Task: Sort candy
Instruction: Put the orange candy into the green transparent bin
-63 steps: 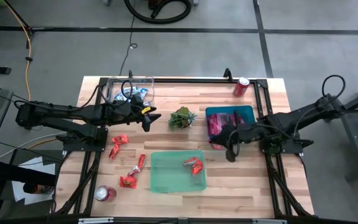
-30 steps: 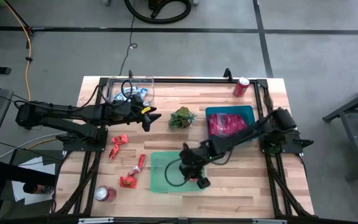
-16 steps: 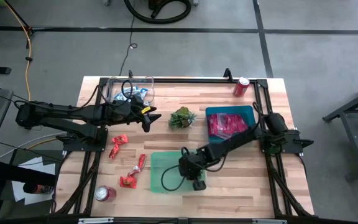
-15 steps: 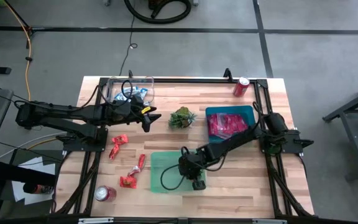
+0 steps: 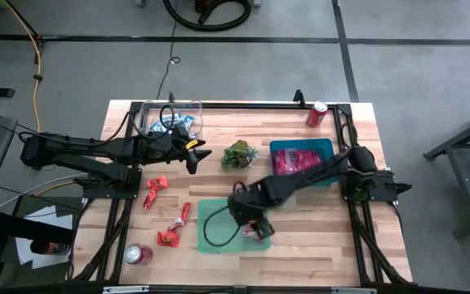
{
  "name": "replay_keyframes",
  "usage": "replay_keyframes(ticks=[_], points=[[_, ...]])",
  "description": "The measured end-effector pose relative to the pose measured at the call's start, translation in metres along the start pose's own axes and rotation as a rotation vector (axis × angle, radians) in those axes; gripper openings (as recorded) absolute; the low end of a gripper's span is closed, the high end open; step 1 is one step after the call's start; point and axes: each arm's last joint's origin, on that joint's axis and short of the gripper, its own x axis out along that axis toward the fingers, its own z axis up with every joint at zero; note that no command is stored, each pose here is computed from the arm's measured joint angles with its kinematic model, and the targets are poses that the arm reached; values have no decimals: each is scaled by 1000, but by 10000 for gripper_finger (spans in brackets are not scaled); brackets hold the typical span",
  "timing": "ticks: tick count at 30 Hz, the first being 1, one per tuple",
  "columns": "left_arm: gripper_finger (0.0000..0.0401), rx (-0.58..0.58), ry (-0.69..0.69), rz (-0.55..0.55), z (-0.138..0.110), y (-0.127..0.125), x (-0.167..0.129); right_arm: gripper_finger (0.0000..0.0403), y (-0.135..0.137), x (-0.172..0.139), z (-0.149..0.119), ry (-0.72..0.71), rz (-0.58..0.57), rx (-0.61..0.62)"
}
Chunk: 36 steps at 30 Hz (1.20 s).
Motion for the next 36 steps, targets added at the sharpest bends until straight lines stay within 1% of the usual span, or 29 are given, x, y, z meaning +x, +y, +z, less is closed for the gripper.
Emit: replay_keyframes(ticks=[4,7,10,13,16,19,21,22,24,26,28,31,33,36], points=[[232,0,-2,2,0,0,0,237,-16,-26,-7,116,-42,37],[232,-1,-2,4,0,0,0,238,-23,-47,-20,129,-77,93],[232,-3,-4,4,0,0,0,238,-24,-64,-43,138,-110,153],[232,-3,-4,3,0,0,0,238,-19,-84,-75,132,-176,237],[232,-4,-5,3,0,0,0,238,-11,-100,-112,86,-259,371],[232,-49,3,-8,3,-1,-1,238,-1,-111,-145,-39,-320,554],[232,-71,42,-30,12,-6,-5,238,3,-113,-164,-133,-329,685],[232,-60,77,-29,19,-9,-9,238,5,-113,-173,-183,-322,742],[230,-20,184,30,27,-12,-15,238,8,-111,-186,-279,-307,822],[230,2,336,135,28,-10,-19,238,10,-106,-196,-353,-301,875],[230,-12,485,242,26,-5,-22,238,10,-99,-205,-403,-303,908],[230,-70,725,367,9,2,-19,238,8,-88,-212,-466,-303,940],[229,-91,870,422,-7,6,-15,238,8,-81,-214,-483,-299,941],[229,-67,1013,498,-31,11,-5,238,6,-73,-214,-513,-291,937]])
